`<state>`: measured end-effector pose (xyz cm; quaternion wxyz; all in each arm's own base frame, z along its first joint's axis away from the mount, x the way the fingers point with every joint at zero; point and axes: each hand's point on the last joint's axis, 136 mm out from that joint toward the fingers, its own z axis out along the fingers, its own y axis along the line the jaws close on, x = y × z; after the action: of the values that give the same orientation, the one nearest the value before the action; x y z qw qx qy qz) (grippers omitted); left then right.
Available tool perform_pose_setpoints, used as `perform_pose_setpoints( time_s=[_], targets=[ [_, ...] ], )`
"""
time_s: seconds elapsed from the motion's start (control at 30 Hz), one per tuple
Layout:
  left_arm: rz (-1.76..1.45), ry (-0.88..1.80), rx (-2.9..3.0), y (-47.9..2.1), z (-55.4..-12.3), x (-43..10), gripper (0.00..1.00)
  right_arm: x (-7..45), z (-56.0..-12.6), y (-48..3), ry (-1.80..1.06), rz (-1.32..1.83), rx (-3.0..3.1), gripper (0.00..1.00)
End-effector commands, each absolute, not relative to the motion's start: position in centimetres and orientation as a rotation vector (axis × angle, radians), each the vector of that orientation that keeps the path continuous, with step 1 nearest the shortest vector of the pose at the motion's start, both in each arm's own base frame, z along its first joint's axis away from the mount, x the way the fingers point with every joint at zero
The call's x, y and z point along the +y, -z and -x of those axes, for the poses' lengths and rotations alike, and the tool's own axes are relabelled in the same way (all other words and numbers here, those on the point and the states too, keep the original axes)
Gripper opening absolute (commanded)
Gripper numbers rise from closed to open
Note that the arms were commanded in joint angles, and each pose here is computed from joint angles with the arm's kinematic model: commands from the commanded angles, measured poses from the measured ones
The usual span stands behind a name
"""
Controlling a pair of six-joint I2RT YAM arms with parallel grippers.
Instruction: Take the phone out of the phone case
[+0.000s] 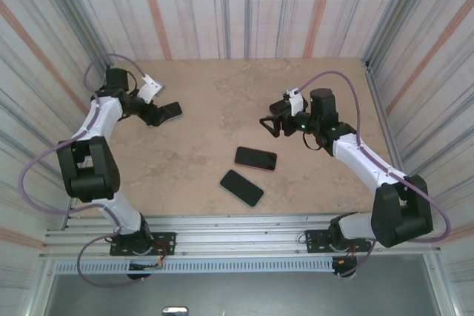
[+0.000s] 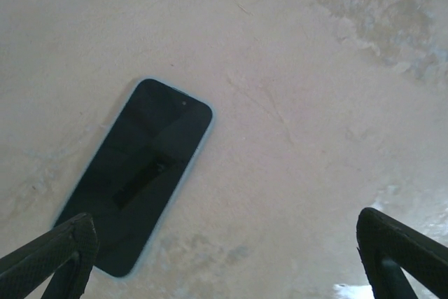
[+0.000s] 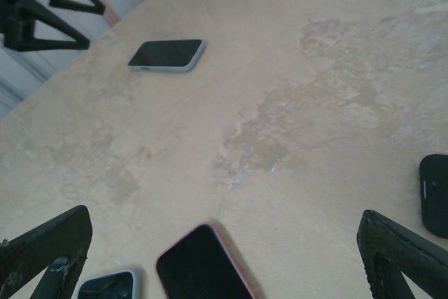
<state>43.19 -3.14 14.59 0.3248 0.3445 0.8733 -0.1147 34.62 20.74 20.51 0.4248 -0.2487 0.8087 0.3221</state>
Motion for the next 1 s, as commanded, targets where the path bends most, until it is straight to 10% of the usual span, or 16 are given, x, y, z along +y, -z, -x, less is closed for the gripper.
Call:
perform_pose_setpoints(
  time_s=[0.0, 0.97],
  targets=[
    [-1.065, 0.219, 2.222, -14.6, -44.6, -2.4, 0.99, 21.7, -34.5, -21.4, -0.843, 0.652, 2.018, 0.99],
    [-1.365, 0.117, 2.396, -4.3, -48.7, -0.5, 0.99, 24.0, -32.7, -21.2, -0.983, 0.696, 2.060, 0.99]
  ],
)
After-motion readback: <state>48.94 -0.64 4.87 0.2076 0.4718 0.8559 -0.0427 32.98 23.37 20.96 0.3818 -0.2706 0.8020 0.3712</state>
